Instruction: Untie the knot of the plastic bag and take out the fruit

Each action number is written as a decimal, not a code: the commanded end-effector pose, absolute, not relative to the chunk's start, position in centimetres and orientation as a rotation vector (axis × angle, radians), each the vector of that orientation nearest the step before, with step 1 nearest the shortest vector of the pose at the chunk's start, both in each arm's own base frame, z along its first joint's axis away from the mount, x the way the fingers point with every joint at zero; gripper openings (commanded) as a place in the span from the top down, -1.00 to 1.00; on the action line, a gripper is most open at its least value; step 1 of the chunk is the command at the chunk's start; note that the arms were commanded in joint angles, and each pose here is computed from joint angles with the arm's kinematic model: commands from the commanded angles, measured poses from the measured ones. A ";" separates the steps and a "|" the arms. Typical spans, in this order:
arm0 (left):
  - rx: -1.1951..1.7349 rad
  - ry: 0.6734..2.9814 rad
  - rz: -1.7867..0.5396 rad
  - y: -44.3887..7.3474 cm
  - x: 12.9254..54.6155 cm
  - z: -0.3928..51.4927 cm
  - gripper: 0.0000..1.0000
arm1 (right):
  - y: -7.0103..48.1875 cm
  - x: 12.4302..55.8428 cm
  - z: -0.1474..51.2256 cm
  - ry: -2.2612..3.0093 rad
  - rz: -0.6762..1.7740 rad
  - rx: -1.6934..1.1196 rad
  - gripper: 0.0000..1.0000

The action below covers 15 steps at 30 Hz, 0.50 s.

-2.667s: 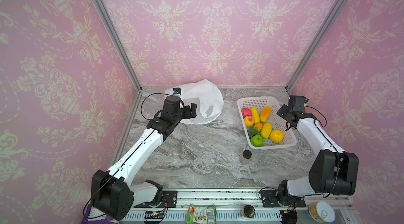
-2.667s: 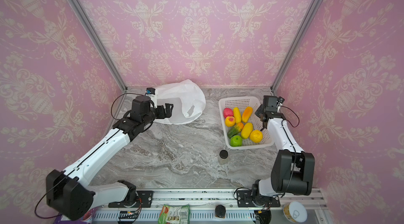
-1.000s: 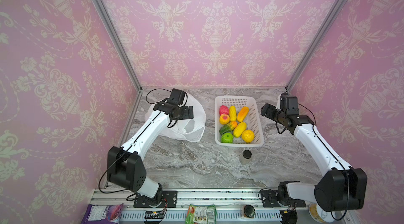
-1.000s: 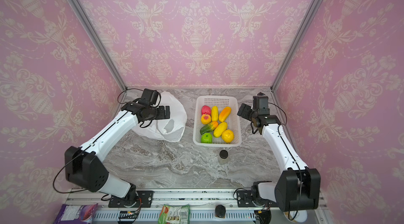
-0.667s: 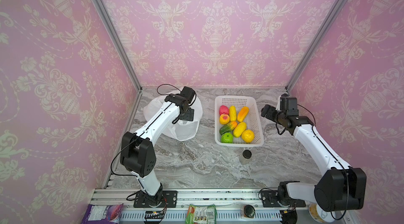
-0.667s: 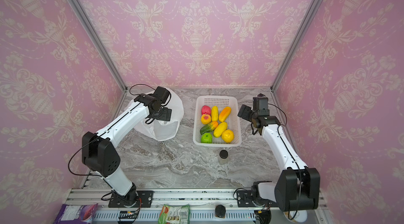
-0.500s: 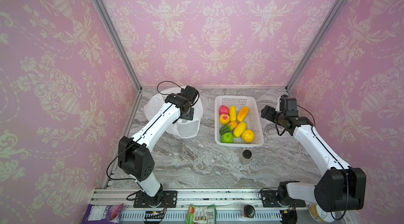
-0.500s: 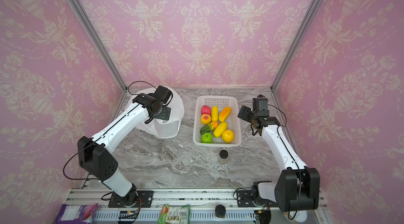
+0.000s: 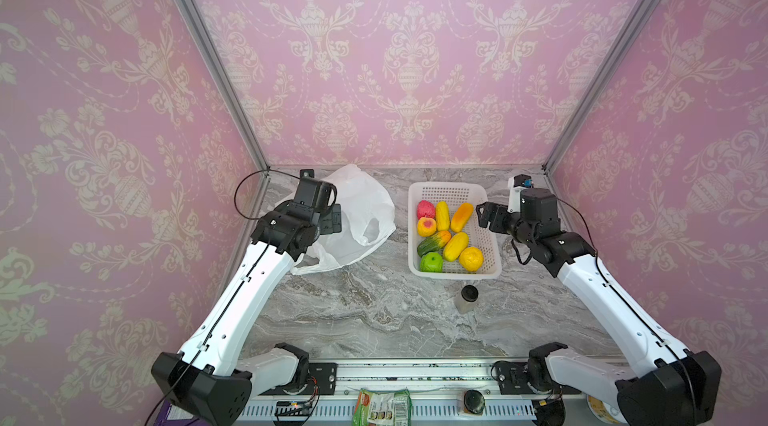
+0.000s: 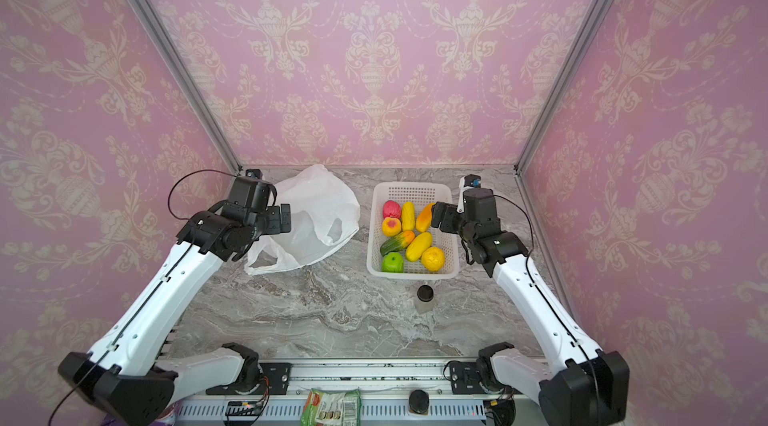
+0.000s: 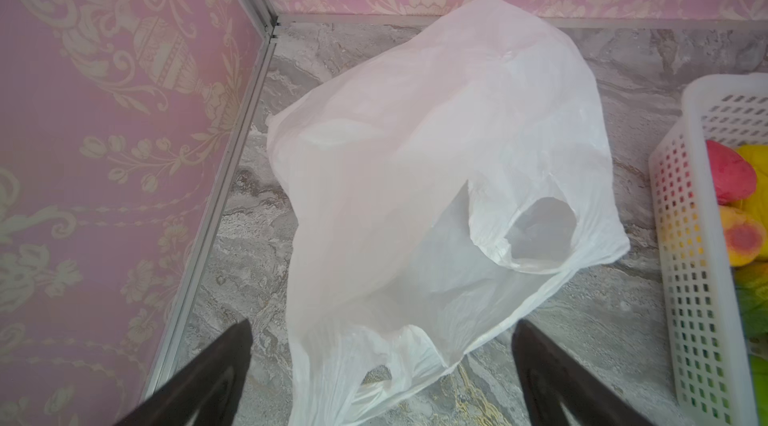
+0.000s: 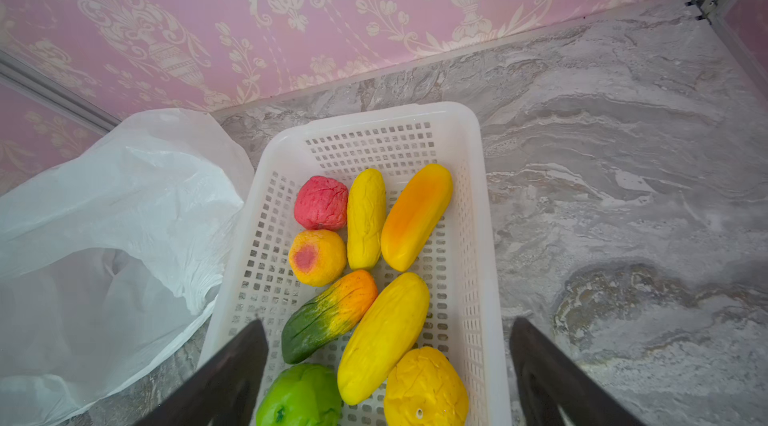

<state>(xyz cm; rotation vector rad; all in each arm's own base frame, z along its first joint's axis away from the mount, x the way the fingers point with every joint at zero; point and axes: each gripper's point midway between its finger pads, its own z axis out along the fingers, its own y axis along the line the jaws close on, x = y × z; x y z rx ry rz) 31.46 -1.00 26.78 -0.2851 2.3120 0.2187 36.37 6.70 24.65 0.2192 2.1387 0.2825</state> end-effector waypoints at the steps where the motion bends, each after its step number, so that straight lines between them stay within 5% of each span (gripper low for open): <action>1: -0.605 2.127 0.215 5.0 31.5 26.0 -0.99 | 0.3 37.1 26.1 2.018 0.077 0.452 -0.98; 7: -0.992 2.066 0.179 13.4 31.8 15.9 -0.99 | -10.7 32.7 20.3 1.948 -0.383 0.821 -1.00; 12: -1.050 2.024 0.410 16.8 30.4 11.5 -0.99 | -10.9 33.1 14.0 1.983 -0.423 0.752 -1.00; 15: -0.938 1.958 0.296 15.6 31.7 10.3 -0.99 | -10.9 33.4 11.0 2.025 -0.455 0.722 -1.00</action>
